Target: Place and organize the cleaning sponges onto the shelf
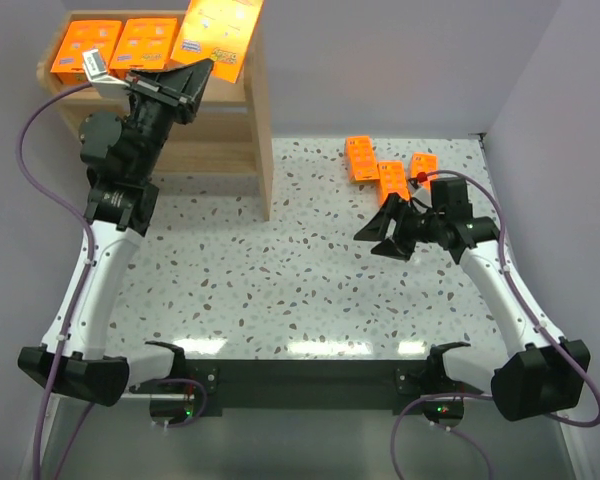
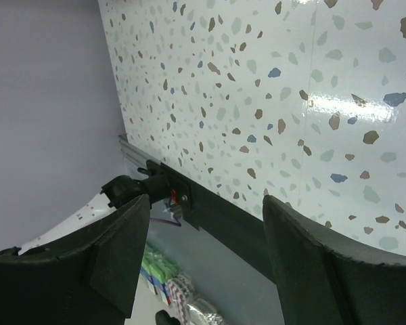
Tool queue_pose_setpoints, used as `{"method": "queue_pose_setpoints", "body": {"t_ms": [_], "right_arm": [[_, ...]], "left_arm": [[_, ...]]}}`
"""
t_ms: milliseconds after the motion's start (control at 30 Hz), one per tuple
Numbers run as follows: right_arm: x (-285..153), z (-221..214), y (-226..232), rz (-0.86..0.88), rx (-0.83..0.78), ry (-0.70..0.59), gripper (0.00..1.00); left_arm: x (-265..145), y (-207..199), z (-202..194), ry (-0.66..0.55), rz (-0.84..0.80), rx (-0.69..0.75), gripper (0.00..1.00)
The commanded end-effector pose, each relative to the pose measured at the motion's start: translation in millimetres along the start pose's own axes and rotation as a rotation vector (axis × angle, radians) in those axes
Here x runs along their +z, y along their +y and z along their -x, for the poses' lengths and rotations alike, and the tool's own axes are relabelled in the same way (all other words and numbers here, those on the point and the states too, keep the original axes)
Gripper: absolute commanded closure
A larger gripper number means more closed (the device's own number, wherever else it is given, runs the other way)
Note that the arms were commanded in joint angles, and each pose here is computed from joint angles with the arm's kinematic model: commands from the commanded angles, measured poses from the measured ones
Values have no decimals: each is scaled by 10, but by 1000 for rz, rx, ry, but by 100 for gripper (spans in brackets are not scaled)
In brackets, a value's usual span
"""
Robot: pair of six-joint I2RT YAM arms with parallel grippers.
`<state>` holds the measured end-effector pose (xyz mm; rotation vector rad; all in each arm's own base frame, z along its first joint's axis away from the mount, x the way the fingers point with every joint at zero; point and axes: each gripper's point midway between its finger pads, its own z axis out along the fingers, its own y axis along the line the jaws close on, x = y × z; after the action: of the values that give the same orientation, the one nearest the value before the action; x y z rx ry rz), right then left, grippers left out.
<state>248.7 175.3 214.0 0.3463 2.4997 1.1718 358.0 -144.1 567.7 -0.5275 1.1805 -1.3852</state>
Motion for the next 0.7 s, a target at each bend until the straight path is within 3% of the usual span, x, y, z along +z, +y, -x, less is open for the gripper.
{"method": "queue_pose_setpoints", "body": {"t_ms": [0,367,667], "right_arm": [[-114,-2,114,33,-41,-13,29],[-107,32,109,34,-45,-19,29],[-62,15,80,42,-38,-7,29]], "left_arm": [[34,-213,346,-143,-35,-75,100],[185,700,441,-239,221,-210,100],[245,1084,451,-266,379,-212,100]]}}
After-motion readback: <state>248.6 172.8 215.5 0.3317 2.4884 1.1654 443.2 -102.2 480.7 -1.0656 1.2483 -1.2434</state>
